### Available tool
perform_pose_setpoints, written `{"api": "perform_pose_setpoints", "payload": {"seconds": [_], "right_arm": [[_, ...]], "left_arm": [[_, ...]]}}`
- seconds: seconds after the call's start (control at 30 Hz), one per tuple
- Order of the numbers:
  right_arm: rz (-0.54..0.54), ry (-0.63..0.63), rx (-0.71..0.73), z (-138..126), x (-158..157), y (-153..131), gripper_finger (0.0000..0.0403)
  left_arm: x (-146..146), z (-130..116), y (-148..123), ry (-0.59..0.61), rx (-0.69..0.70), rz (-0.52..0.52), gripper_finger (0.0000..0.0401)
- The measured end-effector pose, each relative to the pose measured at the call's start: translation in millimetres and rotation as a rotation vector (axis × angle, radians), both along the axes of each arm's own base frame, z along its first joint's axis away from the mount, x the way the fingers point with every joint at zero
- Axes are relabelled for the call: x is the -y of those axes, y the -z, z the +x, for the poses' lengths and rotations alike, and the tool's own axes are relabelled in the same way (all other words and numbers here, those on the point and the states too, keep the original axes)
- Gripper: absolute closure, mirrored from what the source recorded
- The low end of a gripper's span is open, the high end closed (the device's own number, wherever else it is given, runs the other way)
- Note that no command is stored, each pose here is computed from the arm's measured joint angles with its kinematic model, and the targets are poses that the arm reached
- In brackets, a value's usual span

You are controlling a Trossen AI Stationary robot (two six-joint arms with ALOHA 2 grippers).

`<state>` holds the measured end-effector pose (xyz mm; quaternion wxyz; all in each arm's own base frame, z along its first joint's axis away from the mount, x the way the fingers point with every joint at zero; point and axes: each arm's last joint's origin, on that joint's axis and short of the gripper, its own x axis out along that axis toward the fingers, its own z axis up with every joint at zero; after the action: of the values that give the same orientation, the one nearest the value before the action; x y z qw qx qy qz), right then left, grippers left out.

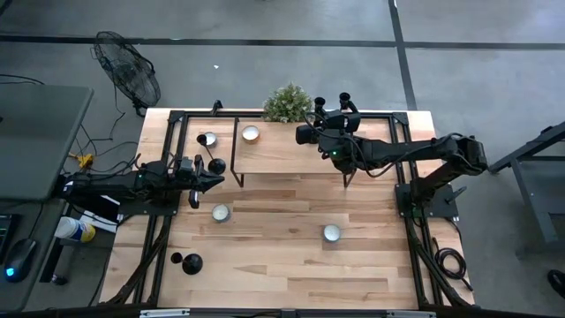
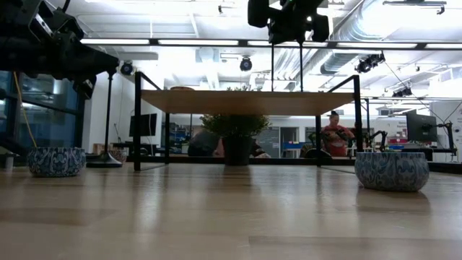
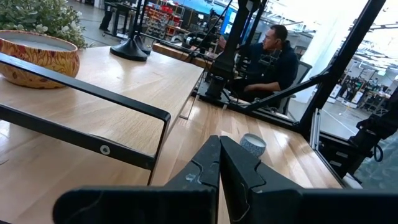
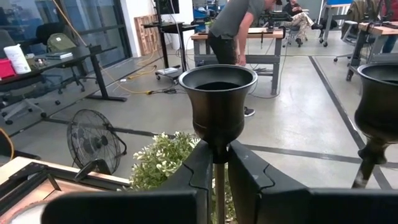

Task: Pick & Place candle stick holders
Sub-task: Put the black candle holder on the shelf aligned with the black candle holder, then put the blue scented candle on the shelf

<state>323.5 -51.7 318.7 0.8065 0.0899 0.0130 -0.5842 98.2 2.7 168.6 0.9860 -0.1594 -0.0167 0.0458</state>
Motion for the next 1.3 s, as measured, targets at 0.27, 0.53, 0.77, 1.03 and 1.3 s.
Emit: {"api": "perform_pose_setpoints", "payload": {"seconds": [0.27, 0.53, 0.77, 1.03, 1.3], "right_arm": [[-0.001, 0.005, -0.013, -0.5, 0.0, 0.9, 0.0356], [0.0, 0.006, -0.026, -0.9, 0.0, 1.8, 0.0319], [-0.001, 0.004, -0.025, -0.8, -0.6, 1.6, 0.0286], [-0.008, -0.02, -0.043, 0.3, -8.1, 1.6, 0.0264], [-0.024, -0.057, -0.083, 1.0, -18.0, 0.8, 0.0262]], "left_arm": [[0.0, 0.0, 0.0, 0.0, 0.0, 0.0, 0.04], [0.0, 0.0, 0.0, 0.0, 0.0, 0.0, 0.04], [0.0, 0.0, 0.0, 0.0, 0.0, 0.0, 0.04], [0.0, 0.0, 0.0, 0.0, 0.0, 0.0, 0.04], [0.0, 0.0, 0.0, 0.0, 0.0, 0.0, 0.04]]}}
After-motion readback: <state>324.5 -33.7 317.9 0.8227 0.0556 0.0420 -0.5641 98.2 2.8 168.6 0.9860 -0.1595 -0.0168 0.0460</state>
